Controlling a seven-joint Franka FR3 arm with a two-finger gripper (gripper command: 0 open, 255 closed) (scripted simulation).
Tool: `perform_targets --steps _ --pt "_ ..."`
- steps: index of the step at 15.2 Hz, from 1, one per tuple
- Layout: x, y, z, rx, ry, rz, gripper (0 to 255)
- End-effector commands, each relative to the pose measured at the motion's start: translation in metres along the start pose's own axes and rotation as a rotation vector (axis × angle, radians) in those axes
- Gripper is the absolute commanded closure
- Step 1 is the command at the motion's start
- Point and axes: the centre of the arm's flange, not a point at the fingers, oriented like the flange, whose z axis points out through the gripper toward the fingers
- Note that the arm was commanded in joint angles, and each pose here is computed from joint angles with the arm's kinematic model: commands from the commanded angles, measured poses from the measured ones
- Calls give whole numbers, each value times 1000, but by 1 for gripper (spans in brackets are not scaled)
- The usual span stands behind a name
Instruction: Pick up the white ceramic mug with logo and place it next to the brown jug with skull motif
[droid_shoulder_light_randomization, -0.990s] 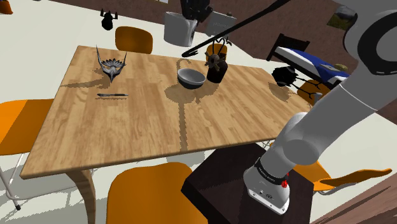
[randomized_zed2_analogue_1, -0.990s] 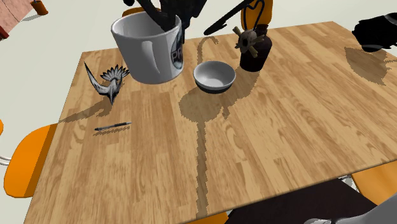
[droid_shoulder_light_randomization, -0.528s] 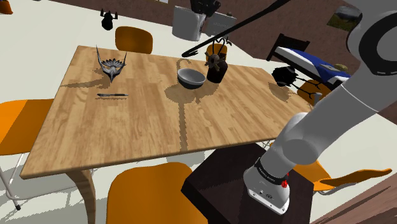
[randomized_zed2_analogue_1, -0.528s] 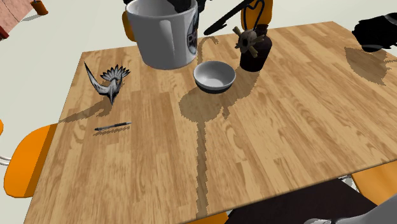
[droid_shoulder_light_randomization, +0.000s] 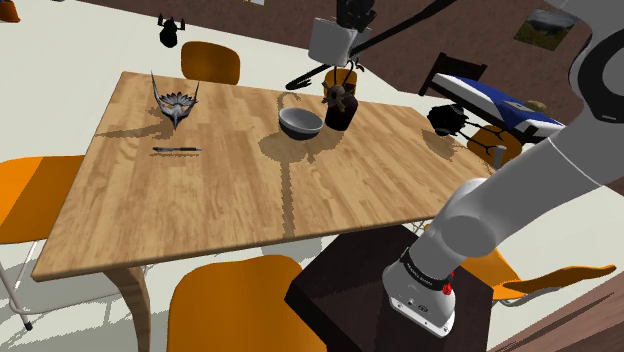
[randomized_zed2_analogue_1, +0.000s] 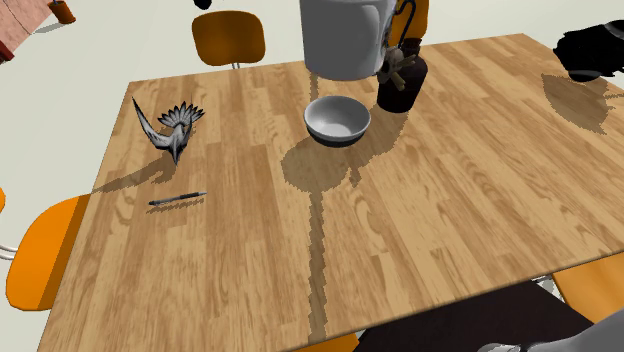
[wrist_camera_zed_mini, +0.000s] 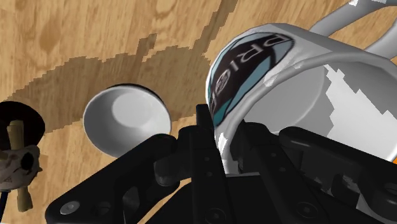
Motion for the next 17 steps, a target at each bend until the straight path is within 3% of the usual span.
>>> perform_targets --steps 1,17 --pt "-4 26 -1 0 0 -1 255" --pt "-30 236 -16 0 0 -1 255"
